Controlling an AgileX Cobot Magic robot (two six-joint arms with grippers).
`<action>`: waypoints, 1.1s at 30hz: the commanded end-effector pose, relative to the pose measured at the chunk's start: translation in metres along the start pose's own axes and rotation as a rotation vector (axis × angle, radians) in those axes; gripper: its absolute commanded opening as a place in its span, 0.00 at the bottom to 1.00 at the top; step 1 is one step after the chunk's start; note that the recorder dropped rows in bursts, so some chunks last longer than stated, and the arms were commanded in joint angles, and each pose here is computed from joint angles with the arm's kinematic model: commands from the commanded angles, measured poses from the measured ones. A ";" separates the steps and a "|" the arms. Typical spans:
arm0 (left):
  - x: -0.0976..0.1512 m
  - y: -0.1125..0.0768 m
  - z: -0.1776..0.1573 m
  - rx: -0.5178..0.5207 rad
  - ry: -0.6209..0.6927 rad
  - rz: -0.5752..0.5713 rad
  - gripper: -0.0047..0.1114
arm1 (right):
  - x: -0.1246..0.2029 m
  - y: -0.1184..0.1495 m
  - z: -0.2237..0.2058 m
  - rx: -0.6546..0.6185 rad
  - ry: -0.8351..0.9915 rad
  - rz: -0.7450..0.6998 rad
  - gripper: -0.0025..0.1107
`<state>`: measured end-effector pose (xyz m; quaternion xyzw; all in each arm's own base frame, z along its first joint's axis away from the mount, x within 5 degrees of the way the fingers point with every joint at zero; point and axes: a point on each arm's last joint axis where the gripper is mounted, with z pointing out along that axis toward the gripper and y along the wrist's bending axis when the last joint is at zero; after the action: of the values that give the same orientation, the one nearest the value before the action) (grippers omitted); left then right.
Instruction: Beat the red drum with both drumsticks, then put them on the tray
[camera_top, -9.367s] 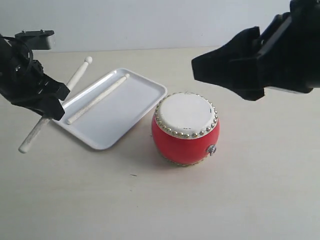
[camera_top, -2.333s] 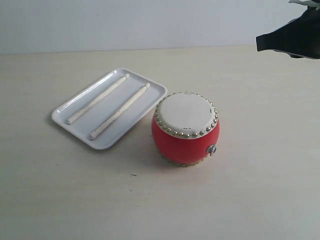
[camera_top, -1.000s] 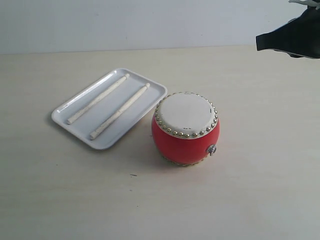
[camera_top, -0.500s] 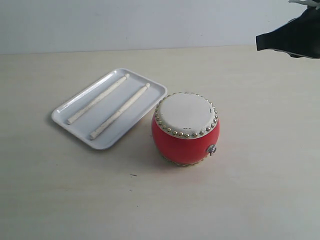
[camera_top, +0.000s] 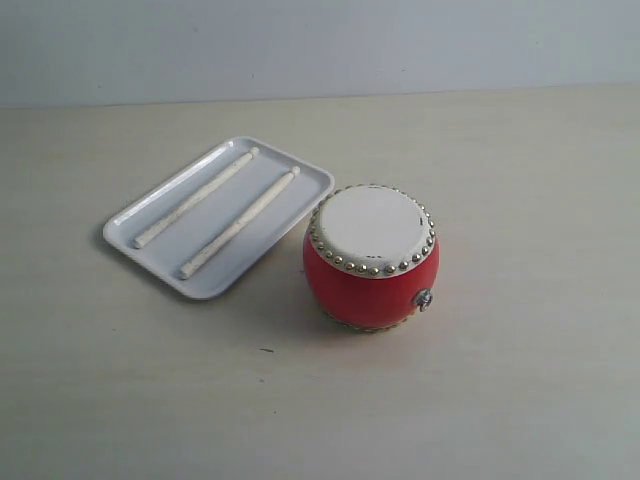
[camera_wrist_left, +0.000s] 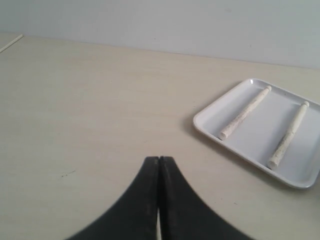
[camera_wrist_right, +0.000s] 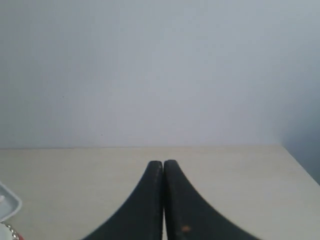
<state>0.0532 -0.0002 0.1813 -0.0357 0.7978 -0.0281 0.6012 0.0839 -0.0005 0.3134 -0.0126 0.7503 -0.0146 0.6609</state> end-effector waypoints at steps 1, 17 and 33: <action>0.000 0.000 0.000 0.004 -0.009 -0.008 0.04 | 0.045 -0.003 -0.014 0.072 -0.023 -0.036 0.02; 0.000 0.000 0.000 0.004 -0.009 -0.008 0.04 | 0.114 -0.001 -0.016 0.089 0.050 0.052 0.02; 0.000 0.000 0.000 0.004 -0.009 -0.008 0.04 | 0.130 0.000 -0.013 0.088 0.087 0.058 0.02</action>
<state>0.0532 -0.0002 0.1813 -0.0357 0.7978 -0.0281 0.6012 0.0545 -0.0056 0.1869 0.0355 0.7793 -0.0291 0.6250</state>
